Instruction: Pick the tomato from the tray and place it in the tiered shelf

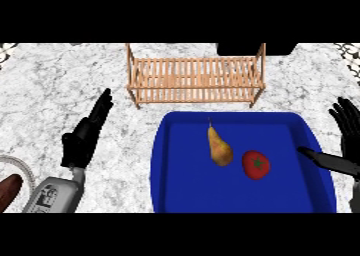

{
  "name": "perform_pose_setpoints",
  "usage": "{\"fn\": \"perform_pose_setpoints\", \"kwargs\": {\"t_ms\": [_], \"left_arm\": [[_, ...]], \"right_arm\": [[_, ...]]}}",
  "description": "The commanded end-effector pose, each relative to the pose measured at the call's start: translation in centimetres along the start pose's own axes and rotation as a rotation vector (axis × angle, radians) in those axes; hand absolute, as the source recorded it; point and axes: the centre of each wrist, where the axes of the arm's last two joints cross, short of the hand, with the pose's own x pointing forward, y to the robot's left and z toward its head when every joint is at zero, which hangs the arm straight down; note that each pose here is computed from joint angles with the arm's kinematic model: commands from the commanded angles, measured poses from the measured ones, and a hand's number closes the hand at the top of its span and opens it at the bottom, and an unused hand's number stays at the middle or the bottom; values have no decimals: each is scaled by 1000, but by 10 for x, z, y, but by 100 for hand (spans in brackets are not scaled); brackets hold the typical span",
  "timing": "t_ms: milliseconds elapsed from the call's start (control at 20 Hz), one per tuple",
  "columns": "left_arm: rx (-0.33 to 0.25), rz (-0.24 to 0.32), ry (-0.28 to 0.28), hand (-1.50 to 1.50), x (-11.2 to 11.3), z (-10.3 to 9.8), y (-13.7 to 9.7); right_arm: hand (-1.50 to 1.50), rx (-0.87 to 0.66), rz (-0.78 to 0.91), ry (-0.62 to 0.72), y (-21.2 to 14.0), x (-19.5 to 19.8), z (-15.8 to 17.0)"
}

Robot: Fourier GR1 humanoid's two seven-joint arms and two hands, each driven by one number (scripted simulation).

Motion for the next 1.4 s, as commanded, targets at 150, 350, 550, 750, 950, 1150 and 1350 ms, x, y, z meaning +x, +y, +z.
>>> {"fn": "perform_pose_setpoints", "kwargs": {"t_ms": [150,350,550,750,950,1150,1350], "left_arm": [[-19,1,-6,0,13,4,0],[6,-9,7,0,6,1,-4],[-24,8,12,0,10,-2,-22],[-23,4,5,0,-3,10,-14],[-7,-22,4,0,0,-1,7],[-25,-3,1,0,0,16,-9],[-10,-10,23,0,-1,10,6]], "right_arm": [[-150,254,220,48,-6,60,-8],[-150,314,297,88,4,100,-18],[-150,432,470,120,23,135,-26],[-150,571,698,188,38,156,-14],[-150,598,832,238,42,177,-1],[-150,593,839,266,70,180,11],[-150,592,828,260,89,191,45]]}}
